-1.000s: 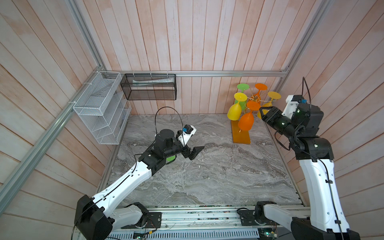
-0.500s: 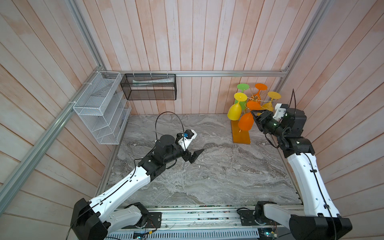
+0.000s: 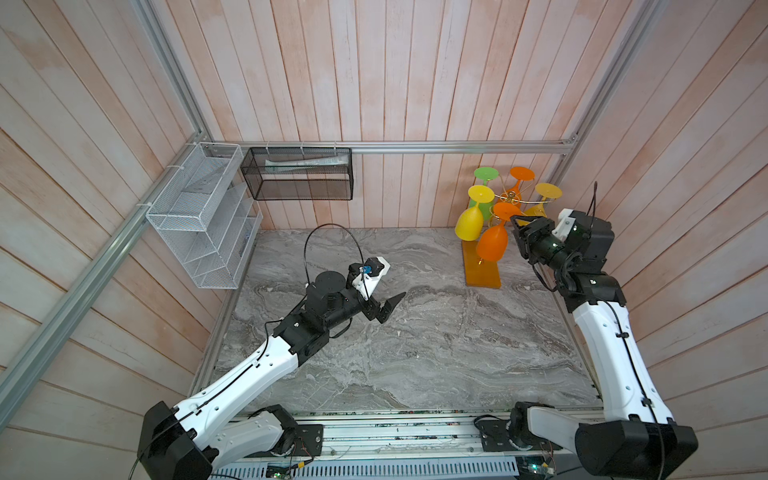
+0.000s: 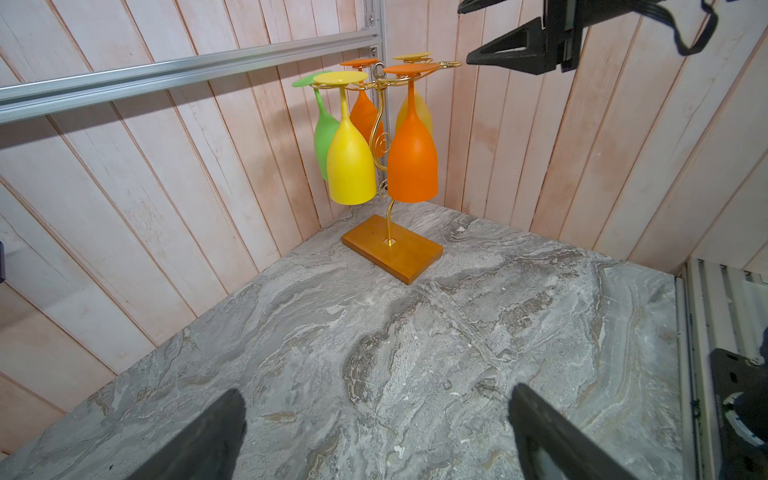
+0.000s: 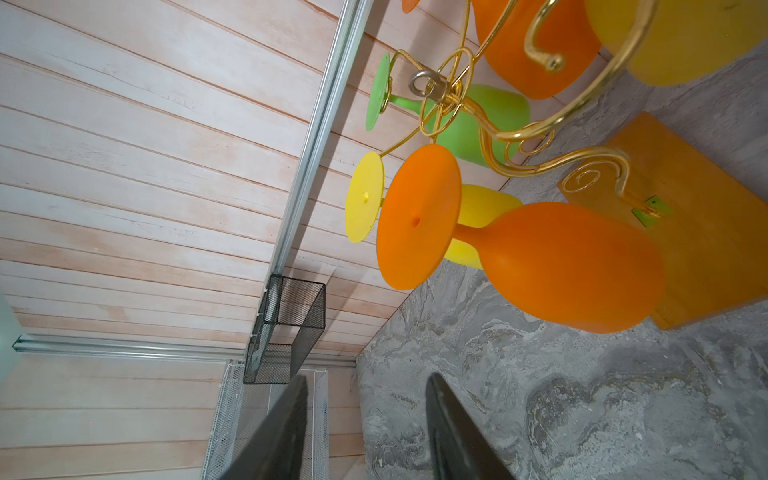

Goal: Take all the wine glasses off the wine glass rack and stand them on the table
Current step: 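Close the right gripper on the orange glass's foot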

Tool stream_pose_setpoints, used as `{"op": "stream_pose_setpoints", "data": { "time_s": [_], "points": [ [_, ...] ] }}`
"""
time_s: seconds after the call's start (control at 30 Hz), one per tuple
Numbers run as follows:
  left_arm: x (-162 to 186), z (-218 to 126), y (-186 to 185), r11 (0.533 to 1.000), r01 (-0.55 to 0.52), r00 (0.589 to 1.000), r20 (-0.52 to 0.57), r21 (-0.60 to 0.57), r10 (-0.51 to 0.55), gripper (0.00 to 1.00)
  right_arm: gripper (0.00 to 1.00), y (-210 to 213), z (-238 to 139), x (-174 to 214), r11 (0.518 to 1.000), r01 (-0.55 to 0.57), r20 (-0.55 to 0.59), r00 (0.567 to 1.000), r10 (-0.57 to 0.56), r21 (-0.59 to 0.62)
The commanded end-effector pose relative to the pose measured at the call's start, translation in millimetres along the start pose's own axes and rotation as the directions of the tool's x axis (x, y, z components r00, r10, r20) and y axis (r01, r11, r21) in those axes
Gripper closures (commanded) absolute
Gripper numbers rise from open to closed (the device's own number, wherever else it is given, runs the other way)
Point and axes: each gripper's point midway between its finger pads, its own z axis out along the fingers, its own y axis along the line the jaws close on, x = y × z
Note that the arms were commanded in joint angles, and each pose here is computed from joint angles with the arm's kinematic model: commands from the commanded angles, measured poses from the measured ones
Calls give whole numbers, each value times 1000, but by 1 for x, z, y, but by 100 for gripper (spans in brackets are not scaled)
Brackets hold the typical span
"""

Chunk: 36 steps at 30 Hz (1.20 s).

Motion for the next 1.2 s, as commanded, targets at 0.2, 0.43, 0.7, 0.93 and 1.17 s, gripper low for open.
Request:
{"op": "stream_pose_setpoints", "data": {
  "time_s": [0.2,0.43,0.7,0.93,1.17],
  "points": [
    [2,1,2,1000,-1,1000,4,-20,1,0,53,-13,18,-19,999,-47,55,997,46,22],
    [5,5,2,1000,4,1000,-7,-16,-4,0,54,-17,24,-33,998,-53,83,995,51,17],
    [6,5,0,1000,3,1000,-6,-4,-3,0,56,-14,31,-42,996,-88,102,991,90,-29],
    [7,5,1,1000,3,1000,-8,-7,-3,0,61,-4,40,-43,993,-89,72,993,95,-82],
    [7,5,0,1000,5,1000,-9,-3,-5,0,64,-1,42,-42,991,-86,63,994,93,-98]
  ]
}}
